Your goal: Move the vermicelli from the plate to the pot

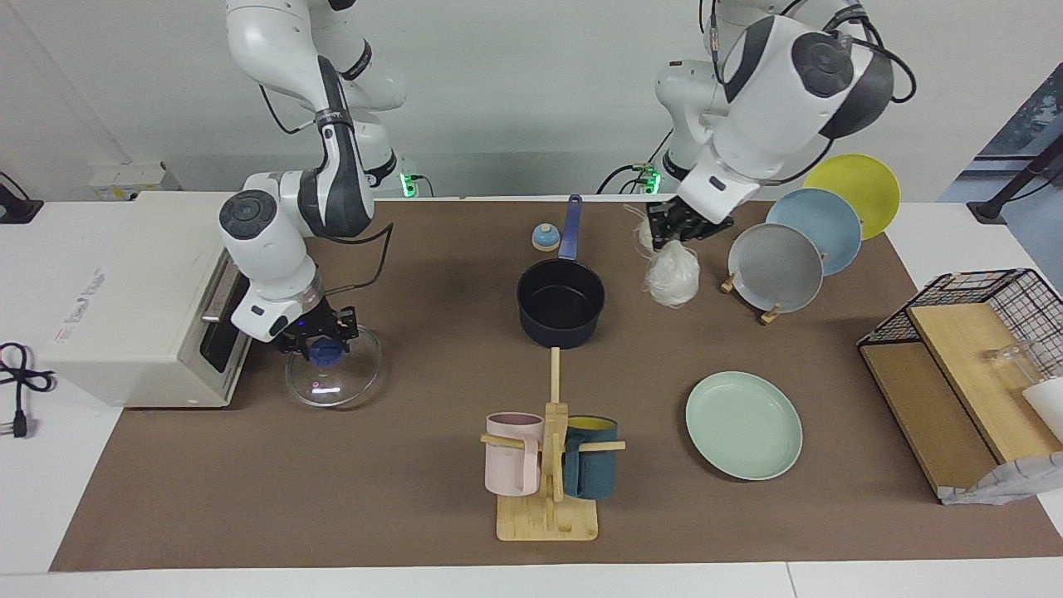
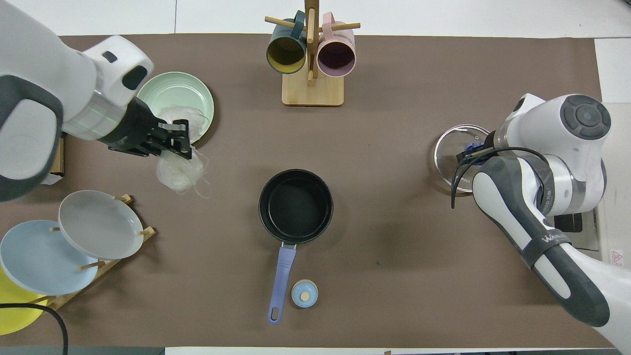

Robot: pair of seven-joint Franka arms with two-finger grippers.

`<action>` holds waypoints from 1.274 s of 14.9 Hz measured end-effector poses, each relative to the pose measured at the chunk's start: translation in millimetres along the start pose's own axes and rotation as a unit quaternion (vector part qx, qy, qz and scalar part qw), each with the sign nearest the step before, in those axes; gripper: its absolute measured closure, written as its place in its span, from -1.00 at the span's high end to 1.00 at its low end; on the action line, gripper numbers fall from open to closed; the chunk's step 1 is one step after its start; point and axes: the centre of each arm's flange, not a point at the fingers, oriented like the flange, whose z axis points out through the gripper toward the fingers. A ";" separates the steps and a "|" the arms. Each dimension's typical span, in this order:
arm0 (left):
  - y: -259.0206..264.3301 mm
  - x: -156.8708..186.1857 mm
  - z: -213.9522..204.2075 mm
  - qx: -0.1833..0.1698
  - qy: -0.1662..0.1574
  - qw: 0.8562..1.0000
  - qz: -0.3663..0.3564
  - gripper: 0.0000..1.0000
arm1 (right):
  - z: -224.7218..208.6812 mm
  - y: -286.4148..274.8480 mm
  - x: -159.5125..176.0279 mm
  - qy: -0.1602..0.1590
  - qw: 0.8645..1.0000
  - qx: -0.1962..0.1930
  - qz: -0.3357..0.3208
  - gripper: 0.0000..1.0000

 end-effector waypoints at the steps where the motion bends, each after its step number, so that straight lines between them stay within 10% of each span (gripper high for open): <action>1: 21.3 -13.3 18.3 0.001 -0.004 1.000 0.002 -0.52 | -17.6 -6.7 5.1 -0.008 1.000 0.002 -0.006 0.31; 10: 85.1 -49.4 169.0 -0.007 0.018 1.000 -0.001 -0.52 | -192.8 -22.2 -15.6 -0.057 0.998 0.006 -0.014 0.31; 19: 68.3 -1.4 227.4 -0.008 0.033 0.999 0.009 -0.52 | -195.5 -67.7 -10.4 -0.055 0.998 0.001 -0.010 0.31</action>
